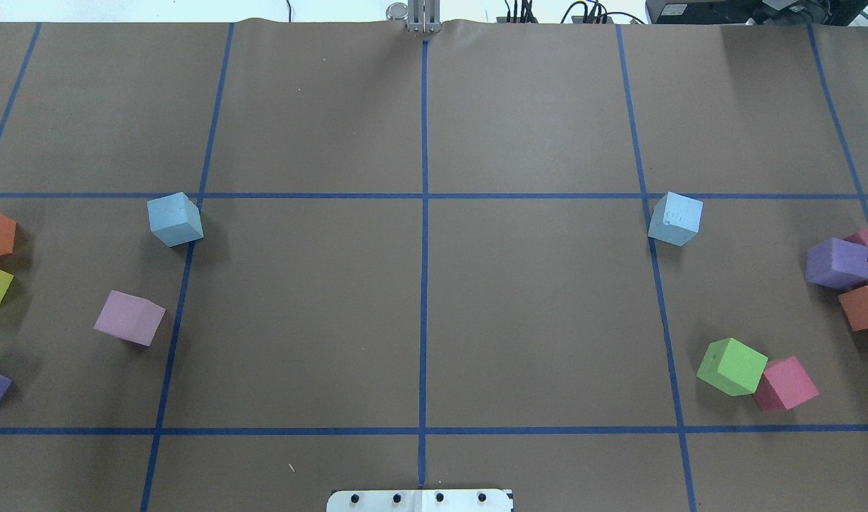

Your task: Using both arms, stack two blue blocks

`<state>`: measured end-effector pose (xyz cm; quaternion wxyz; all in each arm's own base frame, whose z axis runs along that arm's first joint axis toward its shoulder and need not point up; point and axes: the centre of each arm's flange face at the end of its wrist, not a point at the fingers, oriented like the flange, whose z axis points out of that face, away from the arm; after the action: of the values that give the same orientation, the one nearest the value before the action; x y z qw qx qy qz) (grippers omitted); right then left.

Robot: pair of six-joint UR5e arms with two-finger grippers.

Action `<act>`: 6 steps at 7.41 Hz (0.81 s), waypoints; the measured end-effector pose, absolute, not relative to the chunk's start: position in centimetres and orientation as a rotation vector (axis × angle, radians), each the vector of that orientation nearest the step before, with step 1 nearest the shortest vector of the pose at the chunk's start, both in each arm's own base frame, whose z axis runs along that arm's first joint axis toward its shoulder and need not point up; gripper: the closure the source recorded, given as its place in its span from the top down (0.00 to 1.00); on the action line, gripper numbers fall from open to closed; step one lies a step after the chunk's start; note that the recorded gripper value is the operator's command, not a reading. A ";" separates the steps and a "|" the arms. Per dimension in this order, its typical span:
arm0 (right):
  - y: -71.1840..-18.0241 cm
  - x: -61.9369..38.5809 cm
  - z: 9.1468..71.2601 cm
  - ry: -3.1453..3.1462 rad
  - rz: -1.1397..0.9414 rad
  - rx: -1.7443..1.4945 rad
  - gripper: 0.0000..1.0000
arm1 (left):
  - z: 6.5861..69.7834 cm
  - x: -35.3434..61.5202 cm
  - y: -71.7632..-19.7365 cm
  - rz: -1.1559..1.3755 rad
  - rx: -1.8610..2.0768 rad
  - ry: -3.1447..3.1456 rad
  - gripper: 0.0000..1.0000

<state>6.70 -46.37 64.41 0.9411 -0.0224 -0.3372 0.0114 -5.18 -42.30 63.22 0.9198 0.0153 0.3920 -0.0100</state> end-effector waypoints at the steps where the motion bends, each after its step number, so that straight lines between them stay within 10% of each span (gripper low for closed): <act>1: -46.5 6.7 64.2 -0.688 0.022 -0.042 1.00 | 63.1 -5.2 -42.4 -0.019 0.034 0.805 0.98; 6: -47.5 5.4 57.7 -0.831 -0.026 0.063 1.00 | 57.6 -5.1 -44.5 0.041 0.163 0.803 0.98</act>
<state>5.41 -47.51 57.74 0.9143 0.0306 -0.4037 -0.0124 -5.08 -44.47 57.62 0.9170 0.0792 0.3904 0.0199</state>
